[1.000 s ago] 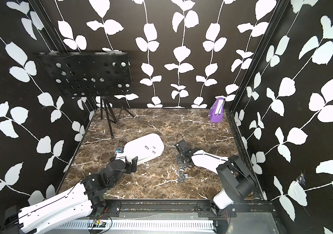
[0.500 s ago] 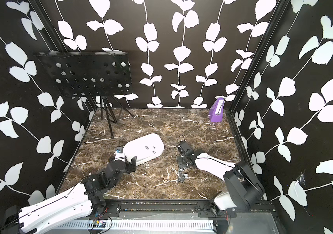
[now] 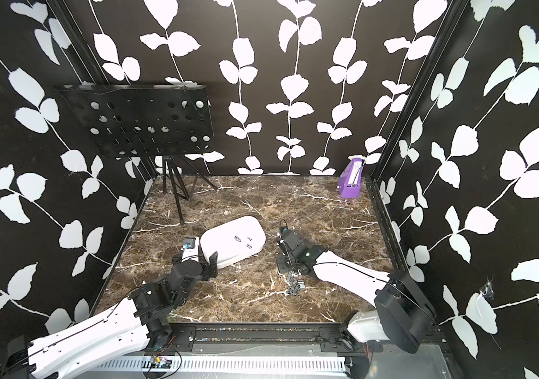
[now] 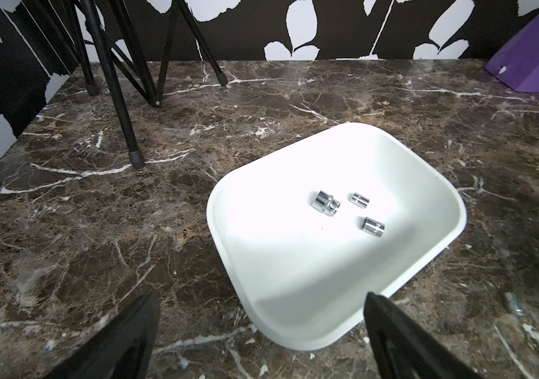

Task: Put the socket on the desktop into the storage box
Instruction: Pick up the socket head from the center of the board.

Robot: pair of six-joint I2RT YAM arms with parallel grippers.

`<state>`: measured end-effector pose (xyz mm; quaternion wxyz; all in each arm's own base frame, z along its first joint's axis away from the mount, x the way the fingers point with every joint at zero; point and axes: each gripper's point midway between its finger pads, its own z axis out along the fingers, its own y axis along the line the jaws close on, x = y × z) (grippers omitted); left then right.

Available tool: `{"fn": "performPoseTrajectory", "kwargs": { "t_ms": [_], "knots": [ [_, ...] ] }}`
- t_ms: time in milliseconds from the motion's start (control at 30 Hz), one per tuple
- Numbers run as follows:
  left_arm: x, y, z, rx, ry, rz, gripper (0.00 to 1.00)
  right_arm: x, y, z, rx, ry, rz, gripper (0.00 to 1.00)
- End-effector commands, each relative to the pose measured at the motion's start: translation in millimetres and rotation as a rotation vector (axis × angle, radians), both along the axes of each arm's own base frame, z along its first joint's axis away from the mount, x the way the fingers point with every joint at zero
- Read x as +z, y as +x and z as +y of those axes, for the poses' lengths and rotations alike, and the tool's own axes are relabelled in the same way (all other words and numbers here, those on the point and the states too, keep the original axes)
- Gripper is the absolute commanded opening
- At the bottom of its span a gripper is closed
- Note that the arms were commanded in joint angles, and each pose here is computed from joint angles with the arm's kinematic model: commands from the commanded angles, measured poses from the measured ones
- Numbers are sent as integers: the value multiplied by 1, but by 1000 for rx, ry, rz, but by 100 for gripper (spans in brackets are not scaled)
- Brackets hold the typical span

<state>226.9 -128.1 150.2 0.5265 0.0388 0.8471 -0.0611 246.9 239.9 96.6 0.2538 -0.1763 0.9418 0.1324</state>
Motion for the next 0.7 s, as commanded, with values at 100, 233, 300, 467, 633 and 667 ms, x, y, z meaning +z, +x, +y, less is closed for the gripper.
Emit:
{"fn": "performPoseTrajectory", "kwargs": {
  "t_ms": [100, 233, 300, 467, 633, 667],
  "knots": [
    [3, -2, 0, -5, -33, -10, 98, 44, 29, 29, -39, 27, -60, 12],
    [2, -2, -2, -11, -42, -11, 98, 29, 26, 37, -9, -4, -32, 26],
    [1, -2, -2, -15, -35, -7, 98, 26, 24, 45, 9, 5, -50, 34],
    [1, -1, -6, -27, -20, 5, 98, 20, 21, 52, 41, 1, -77, 42],
    [0, -2, -8, -36, -21, 13, 98, -4, 12, 51, 55, -29, -87, 56],
    [0, -1, -8, -35, -20, 12, 98, -11, 12, 49, 41, -32, -80, 56]
  ]
}}
